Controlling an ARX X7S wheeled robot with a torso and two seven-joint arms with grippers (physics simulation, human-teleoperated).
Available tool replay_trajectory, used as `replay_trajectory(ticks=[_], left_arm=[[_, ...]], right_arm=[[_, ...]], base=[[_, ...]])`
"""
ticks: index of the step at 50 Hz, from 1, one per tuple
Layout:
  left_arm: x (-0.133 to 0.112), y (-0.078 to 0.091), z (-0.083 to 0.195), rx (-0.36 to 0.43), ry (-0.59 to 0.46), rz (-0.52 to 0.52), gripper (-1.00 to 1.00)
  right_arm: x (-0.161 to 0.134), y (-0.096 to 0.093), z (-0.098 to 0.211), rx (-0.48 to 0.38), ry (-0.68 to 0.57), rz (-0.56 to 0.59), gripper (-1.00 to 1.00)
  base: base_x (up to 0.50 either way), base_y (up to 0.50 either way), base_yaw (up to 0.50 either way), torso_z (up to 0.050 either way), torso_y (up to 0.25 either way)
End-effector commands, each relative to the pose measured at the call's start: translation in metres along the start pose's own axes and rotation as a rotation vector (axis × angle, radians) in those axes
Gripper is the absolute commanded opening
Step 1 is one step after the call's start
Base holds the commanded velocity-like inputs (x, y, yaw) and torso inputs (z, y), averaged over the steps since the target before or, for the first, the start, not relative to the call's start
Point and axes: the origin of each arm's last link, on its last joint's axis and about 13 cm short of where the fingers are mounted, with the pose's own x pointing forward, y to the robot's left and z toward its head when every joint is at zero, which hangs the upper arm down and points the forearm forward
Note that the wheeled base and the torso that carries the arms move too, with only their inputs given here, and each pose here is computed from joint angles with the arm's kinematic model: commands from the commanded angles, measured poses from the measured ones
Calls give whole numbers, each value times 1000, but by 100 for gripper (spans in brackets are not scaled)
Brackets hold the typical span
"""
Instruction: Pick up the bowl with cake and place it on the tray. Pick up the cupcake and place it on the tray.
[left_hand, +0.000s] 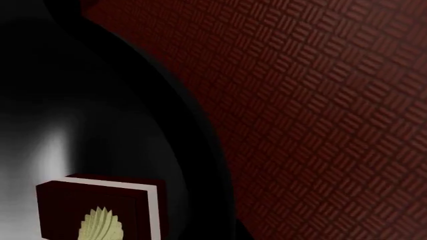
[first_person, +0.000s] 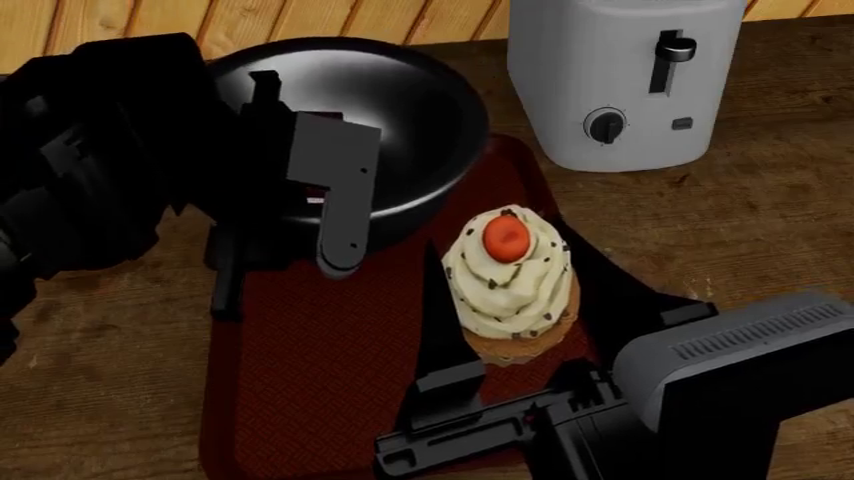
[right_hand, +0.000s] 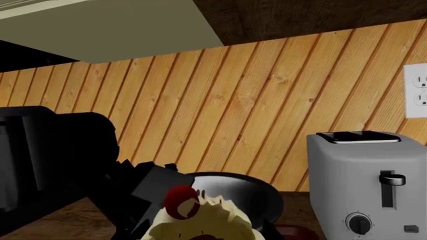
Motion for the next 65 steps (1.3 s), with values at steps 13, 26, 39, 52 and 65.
replay_trajectory(ticks=[13, 26, 39, 52, 65], left_arm=[[-4, 2, 5, 34, -2, 19, -100], [1, 0, 4, 37, -11, -31, -100], [7, -2, 3, 45, -16, -56, -100], [12, -5, 3, 44, -28, -96, -100], [12, -5, 4, 52, -22, -109, 100]], right_arm=[[0, 0, -2, -25, -3, 2, -100], [0, -1, -3, -23, -2, 1, -100], [0, -1, -4, -22, -1, 1, -100], [1, -2, -4, -21, -1, 1, -100], [-1, -1, -5, -18, -1, -2, -100]], base=[[0, 0, 0, 0, 1], [0, 0, 0, 1, 1], [0, 0, 0, 0, 1], [0, 0, 0, 0, 0], [0, 0, 0, 1, 0]])
